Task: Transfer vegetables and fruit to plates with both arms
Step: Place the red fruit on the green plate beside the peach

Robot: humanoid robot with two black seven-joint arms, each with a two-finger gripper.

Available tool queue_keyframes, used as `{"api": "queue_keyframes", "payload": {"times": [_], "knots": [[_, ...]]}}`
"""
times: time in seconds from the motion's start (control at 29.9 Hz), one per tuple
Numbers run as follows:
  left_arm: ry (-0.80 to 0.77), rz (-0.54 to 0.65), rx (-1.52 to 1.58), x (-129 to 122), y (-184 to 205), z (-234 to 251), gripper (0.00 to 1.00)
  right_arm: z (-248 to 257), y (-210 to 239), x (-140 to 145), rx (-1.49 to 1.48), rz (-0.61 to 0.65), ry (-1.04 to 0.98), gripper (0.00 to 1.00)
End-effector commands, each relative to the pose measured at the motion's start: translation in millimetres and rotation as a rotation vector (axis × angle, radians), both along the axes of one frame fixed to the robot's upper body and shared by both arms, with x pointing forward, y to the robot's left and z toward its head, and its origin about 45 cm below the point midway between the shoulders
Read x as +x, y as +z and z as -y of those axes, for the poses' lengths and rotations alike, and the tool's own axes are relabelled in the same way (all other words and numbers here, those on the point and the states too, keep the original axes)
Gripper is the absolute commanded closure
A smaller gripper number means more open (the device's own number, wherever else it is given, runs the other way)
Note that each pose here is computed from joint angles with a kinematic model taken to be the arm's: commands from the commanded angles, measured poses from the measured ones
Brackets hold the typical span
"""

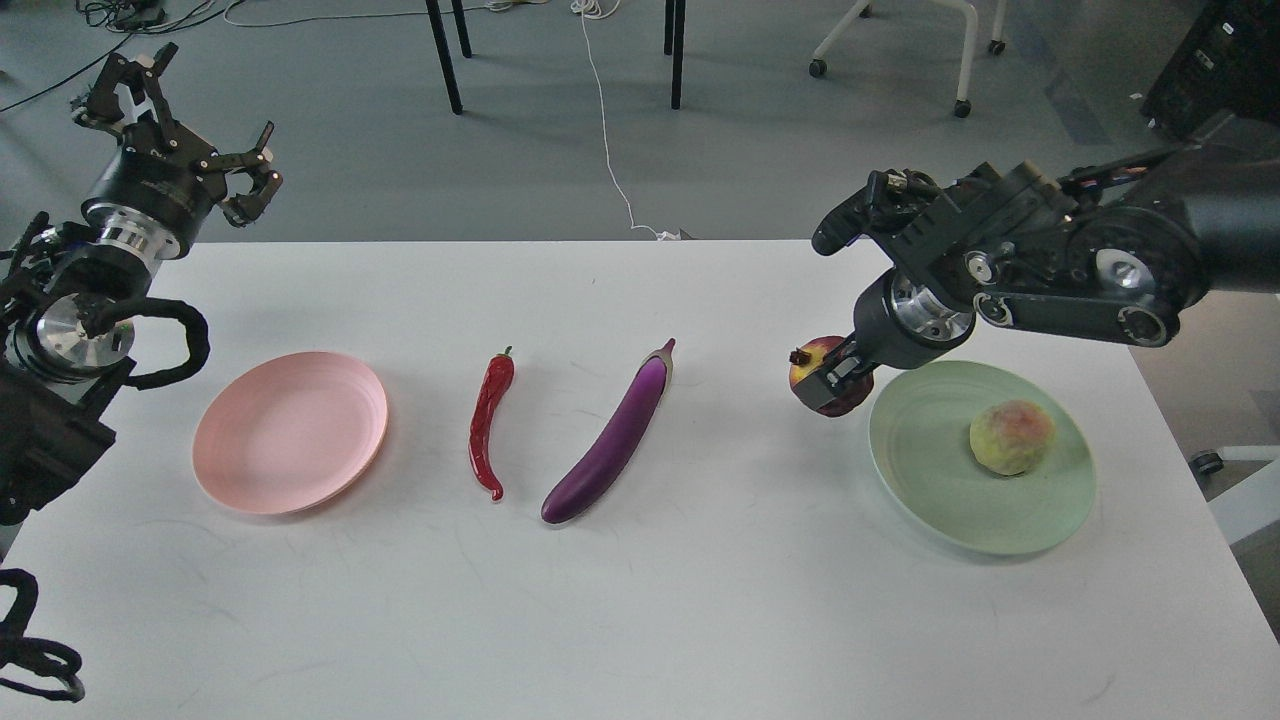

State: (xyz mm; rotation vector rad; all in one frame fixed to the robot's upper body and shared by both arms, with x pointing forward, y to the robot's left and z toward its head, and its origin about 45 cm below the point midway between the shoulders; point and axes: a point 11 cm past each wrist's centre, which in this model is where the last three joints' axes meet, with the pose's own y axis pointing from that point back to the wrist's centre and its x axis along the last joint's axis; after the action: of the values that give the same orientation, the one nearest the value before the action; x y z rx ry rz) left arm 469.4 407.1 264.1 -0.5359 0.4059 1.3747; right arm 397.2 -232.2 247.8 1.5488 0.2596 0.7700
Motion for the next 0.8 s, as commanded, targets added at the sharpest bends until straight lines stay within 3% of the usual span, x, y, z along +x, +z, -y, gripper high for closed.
{"api": "queue_keyframes", "payload": {"times": [0.0,0.13,0.3,0.4,0.57,0.77], "knots": [[-0.001,-0.002,0.001,0.0,-0.3,0.1,0.02,44.6,-12.0,-10.5,-0.078,-0.022,-0.03,0.43],[-0.006,-0.002,0.0,0.2,-0.5,1.9,0.02,80.1,-26.9,-23.4,-0.123,-0.052,-0.064,0.43],[-0.005,0.0,-0.001,0.3,-0.6,2.5,0.02,86.7,-46.9,-33.3,-0.094,-0.066,-0.079,0.39],[-0.005,0.0,-0.001,0.3,-0.6,2.5,0.02,84.7,-53.5,-35.8,-0.071,-0.064,-0.08,0.31],[-0.005,0.0,-0.001,0.3,-0.6,2.5,0.02,79.5,-56.1,-36.1,-0.024,-0.06,-0.096,0.07],[-0.004,0.001,-0.001,0.3,-0.5,2.4,0.02,77.4,-49.9,-32.8,-0.005,-0.05,-0.106,0.03]]}}
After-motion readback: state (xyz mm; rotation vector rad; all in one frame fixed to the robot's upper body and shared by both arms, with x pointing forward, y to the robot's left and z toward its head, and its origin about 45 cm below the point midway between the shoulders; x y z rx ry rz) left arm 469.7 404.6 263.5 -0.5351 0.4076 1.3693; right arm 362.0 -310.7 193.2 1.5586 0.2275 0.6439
